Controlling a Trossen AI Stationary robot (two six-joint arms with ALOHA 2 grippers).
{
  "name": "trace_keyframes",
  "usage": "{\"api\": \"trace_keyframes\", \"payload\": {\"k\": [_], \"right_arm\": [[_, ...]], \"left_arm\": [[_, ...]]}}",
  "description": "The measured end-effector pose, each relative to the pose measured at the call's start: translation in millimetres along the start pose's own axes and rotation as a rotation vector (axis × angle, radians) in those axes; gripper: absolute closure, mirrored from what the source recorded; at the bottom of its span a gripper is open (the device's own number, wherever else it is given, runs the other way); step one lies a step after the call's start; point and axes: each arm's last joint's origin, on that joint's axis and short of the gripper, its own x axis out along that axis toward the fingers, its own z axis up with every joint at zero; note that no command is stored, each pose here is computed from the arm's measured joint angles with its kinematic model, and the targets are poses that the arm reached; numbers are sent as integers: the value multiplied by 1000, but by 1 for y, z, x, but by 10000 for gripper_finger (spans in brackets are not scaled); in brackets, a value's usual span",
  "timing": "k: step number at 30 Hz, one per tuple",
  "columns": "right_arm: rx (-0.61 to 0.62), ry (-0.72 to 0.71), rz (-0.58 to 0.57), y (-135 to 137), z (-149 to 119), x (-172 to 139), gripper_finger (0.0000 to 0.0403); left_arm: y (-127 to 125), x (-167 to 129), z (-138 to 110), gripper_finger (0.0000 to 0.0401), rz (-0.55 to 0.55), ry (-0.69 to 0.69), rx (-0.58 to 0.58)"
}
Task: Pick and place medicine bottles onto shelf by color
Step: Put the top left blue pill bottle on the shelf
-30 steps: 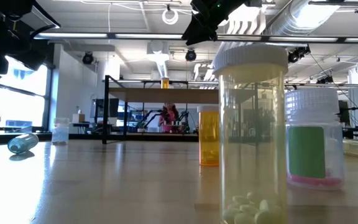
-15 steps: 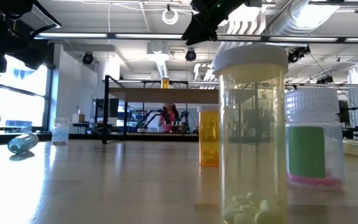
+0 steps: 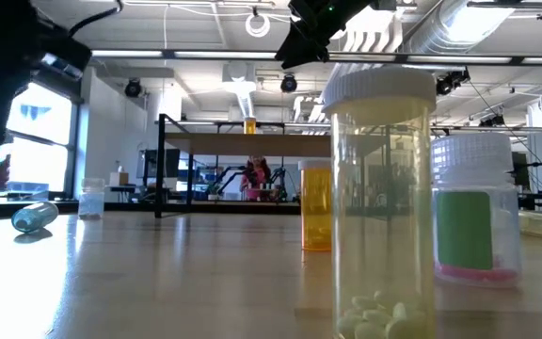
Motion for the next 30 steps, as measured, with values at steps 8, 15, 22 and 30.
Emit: {"api": "trace_keyframes", "payload": {"k": [8, 15, 22, 30], "right_arm": [[-26, 0, 0, 0, 0, 0, 203], [-33, 7, -43, -2, 0, 0, 203], [-35, 18, -101, -3, -1, 0, 203], [-33, 32, -98, -3, -2, 0, 203]], "left_arm": [[25, -44, 37, 297, -87, -171, 19], [55, -82, 79, 296, -105, -309, 67], [86, -113, 124, 296, -32, -422, 92], [120, -131, 181, 296, 86, -450, 91]]}}
